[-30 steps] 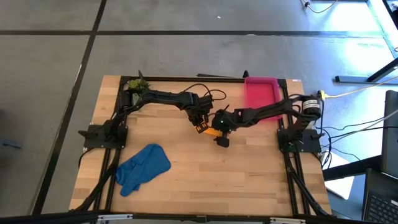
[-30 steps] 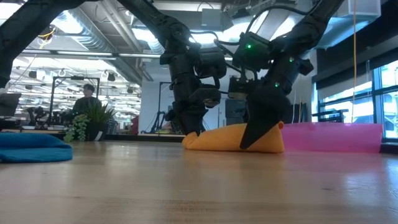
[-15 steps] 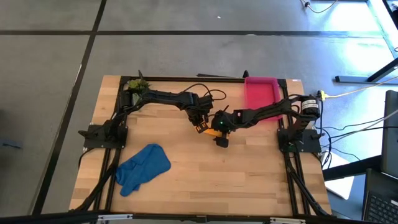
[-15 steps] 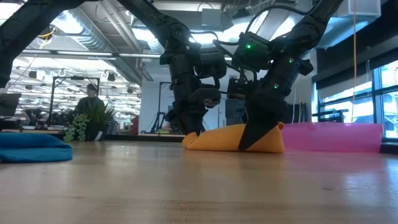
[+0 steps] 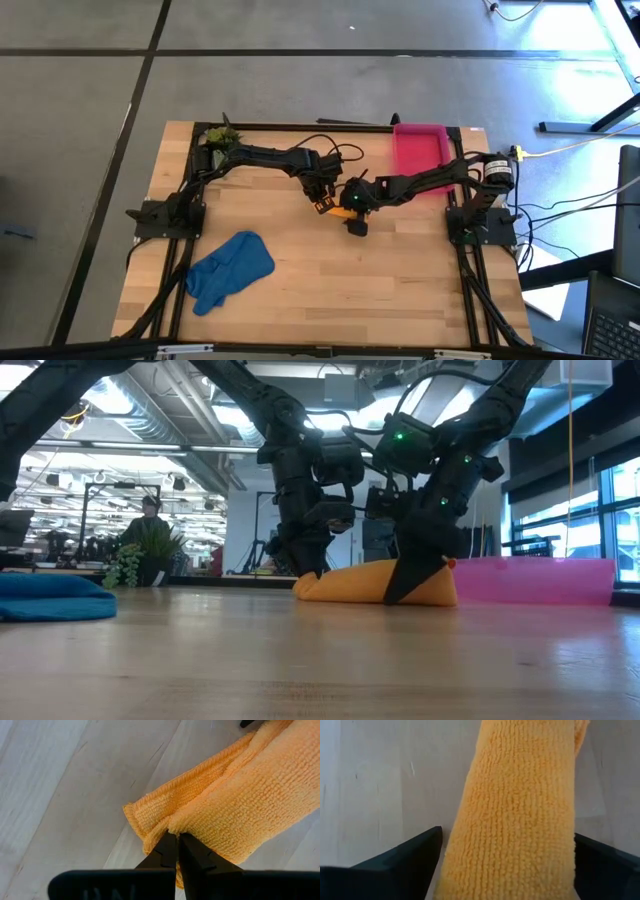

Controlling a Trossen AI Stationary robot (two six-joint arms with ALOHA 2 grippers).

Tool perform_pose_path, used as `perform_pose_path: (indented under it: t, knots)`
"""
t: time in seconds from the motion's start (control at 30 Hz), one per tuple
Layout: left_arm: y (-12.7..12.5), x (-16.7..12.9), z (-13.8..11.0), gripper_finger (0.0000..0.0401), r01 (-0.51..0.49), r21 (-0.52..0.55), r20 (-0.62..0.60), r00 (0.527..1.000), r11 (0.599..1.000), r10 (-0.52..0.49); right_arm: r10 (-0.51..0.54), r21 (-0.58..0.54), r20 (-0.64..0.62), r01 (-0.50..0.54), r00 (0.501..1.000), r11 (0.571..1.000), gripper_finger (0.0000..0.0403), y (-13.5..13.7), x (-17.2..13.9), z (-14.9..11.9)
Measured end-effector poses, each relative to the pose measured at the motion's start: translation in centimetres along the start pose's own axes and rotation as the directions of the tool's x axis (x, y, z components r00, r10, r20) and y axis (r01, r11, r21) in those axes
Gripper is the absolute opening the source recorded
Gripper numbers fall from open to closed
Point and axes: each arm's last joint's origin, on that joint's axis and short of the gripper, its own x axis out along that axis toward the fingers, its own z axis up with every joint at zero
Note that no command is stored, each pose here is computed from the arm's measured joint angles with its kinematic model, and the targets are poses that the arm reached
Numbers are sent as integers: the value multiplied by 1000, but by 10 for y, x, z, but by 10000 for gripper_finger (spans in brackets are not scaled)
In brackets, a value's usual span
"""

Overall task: Roll microfiber towels into tight, uniform cylinder then place into a basket
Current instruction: Put the rolled orange microfiber towel into the bin

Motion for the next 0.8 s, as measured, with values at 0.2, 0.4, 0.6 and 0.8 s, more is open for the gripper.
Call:
perform_pose_path:
  t: [0.2,0.4,0.6,0.8]
  knots:
    - [0,0,0,0,0,0,0,1000,1000,0,-9,-3,1,9,1000,1000,324,-1,0,0]
    - [0,0,0,0,1,1,4,1000,1000,-1,-12,-1,11,12,1000,1000,275,-1,0,1]
    - [-2,0,4,0,20,8,41,999,1000,-20,-12,-2,24,12,1000,1000,219,-1,0,2]
    - [-6,1,8,0,36,-41,91,995,998,-33,-11,6,34,10,999,1000,159,-1,1,2]
